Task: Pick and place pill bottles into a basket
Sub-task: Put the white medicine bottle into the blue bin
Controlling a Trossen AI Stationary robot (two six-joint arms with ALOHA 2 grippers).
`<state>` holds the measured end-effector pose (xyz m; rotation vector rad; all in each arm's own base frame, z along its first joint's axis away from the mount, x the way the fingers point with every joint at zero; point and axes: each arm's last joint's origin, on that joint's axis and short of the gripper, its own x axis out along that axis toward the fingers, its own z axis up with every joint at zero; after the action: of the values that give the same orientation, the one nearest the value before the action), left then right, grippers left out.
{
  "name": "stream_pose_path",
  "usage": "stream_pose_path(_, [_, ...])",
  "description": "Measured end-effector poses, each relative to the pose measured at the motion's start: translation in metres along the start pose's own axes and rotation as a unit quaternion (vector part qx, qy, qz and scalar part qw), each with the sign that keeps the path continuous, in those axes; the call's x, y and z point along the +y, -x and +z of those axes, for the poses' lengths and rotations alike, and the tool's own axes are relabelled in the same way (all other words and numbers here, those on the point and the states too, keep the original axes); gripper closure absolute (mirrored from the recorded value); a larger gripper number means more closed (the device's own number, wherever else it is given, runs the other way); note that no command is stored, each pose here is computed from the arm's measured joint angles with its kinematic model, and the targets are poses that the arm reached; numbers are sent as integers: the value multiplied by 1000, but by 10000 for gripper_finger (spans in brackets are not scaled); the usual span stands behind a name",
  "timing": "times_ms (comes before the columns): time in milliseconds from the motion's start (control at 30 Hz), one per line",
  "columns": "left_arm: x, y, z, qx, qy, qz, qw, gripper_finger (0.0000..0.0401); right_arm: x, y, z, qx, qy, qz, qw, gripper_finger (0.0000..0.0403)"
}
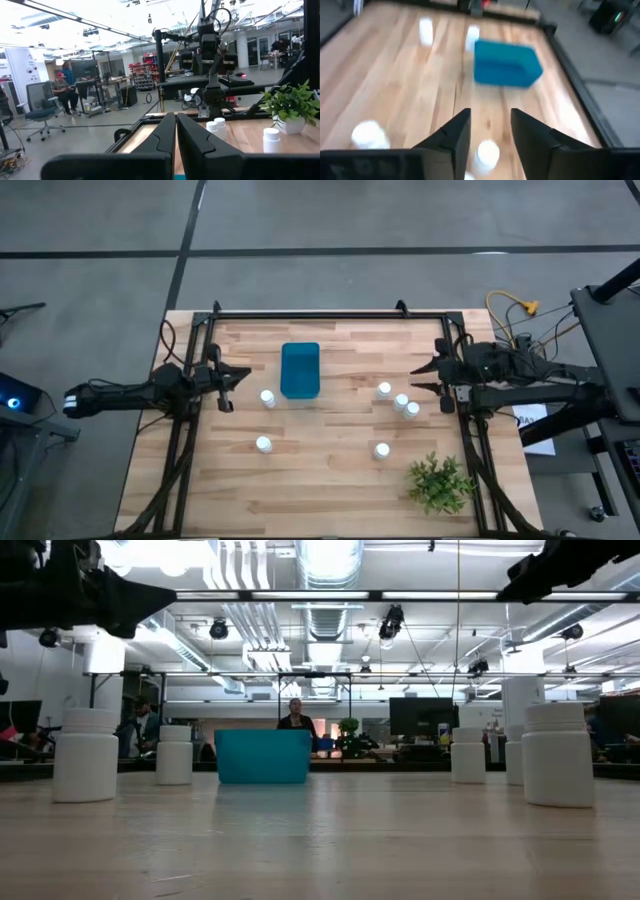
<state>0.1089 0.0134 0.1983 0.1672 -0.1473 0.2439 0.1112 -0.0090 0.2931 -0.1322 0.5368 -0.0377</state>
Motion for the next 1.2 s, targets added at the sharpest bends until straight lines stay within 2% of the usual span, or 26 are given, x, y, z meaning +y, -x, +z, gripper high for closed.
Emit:
stream_pose_path(167, [0,0,0,3,0,9,1000,400,-2,-2,12,98,5,15,995,223])
stream_pose_path(300, [0,0,-1,3,0,9,1000,400,-2,-10,12,184,-7,26,982,194])
stream_pose_path(433, [1,0,0,3,1,9,1000,400,-2,-22,11,238,-22,31,970,170])
stream_pose_path(633, [1,0,0,3,2,9,1000,400,-1,-37,5,283,-29,35,958,146])
stream_pose_path(800, [1,0,0,1,3,9,1000,400,1,-45,-2,326,-59,38,943,137])
stream_pose_path(1033, [1,0,0,1,5,9,1000,400,5,-63,-19,368,-73,59,925,142])
stream_pose_path(1200, [0,0,-1,2,5,9,1000,400,6,-73,-27,371,-74,64,924,149])
